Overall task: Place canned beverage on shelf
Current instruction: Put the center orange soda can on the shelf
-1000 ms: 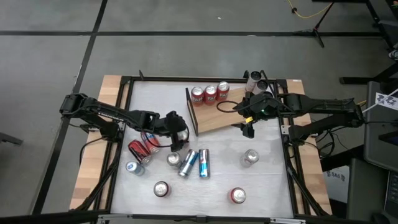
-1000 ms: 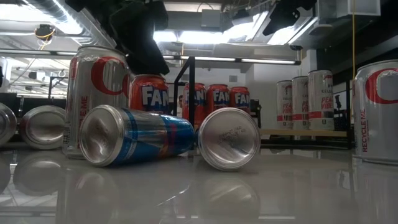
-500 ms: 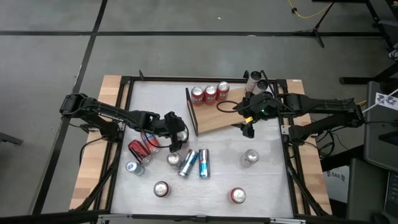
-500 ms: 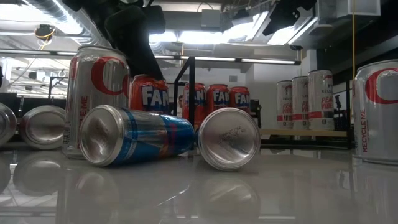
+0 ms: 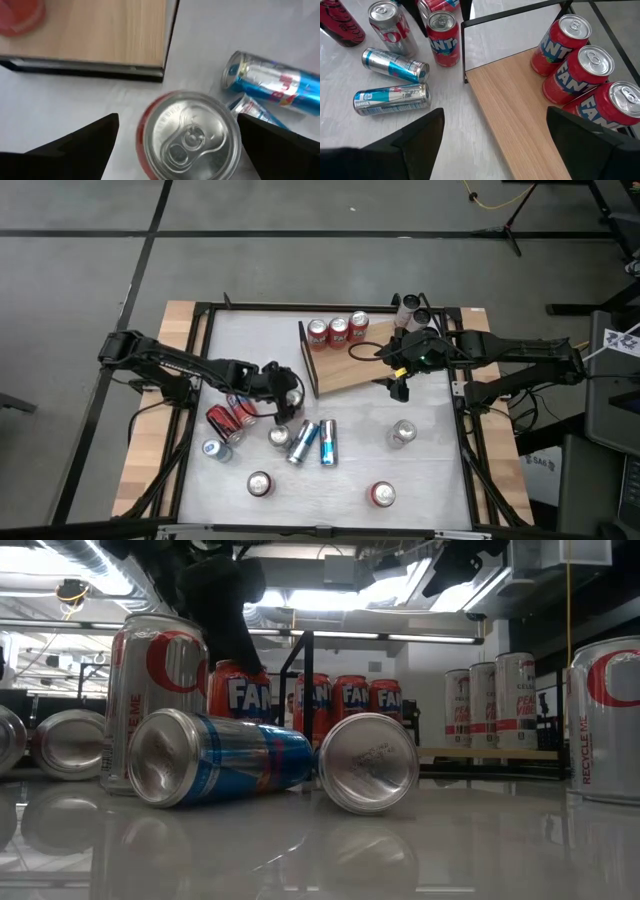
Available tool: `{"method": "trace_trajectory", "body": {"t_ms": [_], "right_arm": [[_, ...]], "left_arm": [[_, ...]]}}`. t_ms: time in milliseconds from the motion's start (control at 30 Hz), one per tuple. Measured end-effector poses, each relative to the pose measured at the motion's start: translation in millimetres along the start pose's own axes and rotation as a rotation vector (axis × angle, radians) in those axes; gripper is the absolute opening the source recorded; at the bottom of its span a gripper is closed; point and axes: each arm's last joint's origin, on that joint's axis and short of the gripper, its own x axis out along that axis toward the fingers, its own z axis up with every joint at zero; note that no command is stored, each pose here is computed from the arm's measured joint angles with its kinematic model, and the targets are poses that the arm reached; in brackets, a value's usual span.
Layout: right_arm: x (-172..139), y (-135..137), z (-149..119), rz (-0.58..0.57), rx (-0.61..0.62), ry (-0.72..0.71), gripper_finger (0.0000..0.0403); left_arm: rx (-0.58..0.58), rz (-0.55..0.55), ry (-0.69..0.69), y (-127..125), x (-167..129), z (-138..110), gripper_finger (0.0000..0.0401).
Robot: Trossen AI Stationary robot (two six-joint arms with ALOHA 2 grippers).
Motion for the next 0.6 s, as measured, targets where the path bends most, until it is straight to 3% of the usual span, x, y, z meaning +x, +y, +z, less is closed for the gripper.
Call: {"method": "trace_trajectory", "body": {"t_ms": [267,600], "right_arm": [[0,0,0,0.000,0.000,-0.001,0.0341],[0,0,0,0.000,0.000,0.000,0.0341]], "left_arm": [[0.023,0.004,0.052,-10,15,-9,0.0383],[0.031,-0.001,0.057,-10,15,-9,0.0280]]}}
